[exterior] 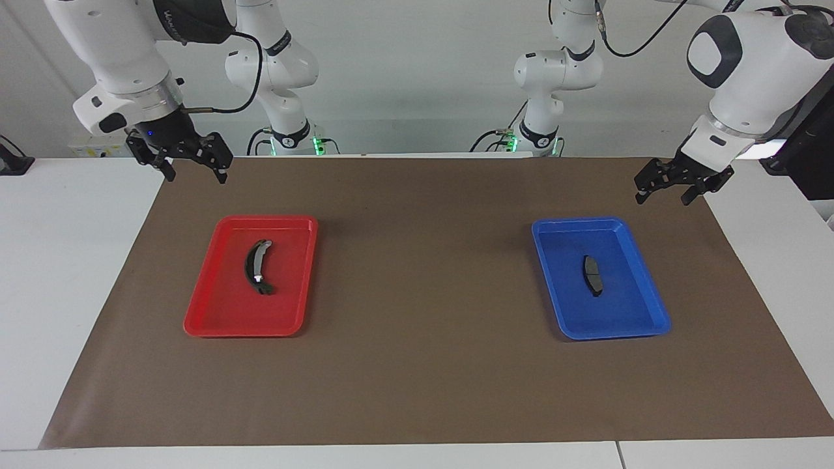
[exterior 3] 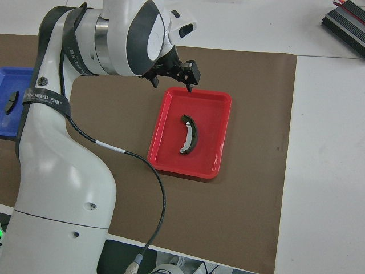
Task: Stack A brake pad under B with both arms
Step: 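Reach the left gripper down to the dark brake pad in the blue tray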
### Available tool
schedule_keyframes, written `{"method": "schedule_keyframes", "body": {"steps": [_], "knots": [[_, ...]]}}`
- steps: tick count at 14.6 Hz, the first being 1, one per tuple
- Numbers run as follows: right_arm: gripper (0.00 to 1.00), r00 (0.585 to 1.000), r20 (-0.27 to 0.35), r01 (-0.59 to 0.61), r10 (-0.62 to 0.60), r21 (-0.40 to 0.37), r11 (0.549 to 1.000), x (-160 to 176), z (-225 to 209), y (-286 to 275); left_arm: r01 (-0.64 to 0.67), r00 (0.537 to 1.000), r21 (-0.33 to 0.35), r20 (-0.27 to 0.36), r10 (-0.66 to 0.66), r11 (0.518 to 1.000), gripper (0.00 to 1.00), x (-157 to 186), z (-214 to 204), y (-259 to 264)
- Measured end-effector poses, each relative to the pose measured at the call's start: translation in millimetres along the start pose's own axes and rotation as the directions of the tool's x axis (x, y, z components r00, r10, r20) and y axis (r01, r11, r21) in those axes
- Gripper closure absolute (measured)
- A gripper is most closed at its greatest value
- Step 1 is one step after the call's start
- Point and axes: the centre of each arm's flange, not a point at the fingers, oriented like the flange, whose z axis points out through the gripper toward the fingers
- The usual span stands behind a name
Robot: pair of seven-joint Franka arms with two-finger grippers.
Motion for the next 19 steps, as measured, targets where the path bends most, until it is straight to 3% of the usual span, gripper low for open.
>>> {"method": "schedule_keyframes", "body": {"steps": [7,11,14,19], "knots": [[0.00,1.000,0.000,0.000,0.000,0.000,1.000,0,0,0,-0.010,1.000,0.000,-0.007,0.010,1.000,0.00,-2,3,2],[0.00,1.000,0.000,0.000,0.000,0.000,1.000,0,0,0,-0.030,0.998,0.004,-0.047,0.030,1.000,0.00,-5,24,7],[0.00,1.000,0.000,0.000,0.000,0.000,1.000,0,0,0,-0.045,0.997,0.006,-0.060,0.045,0.999,0.02,-4,56,15],[0.00,1.000,0.001,0.000,0.000,0.000,1.000,0,0,0,-0.061,0.996,0.013,-0.065,0.062,0.998,0.03,-2,148,25]]}}
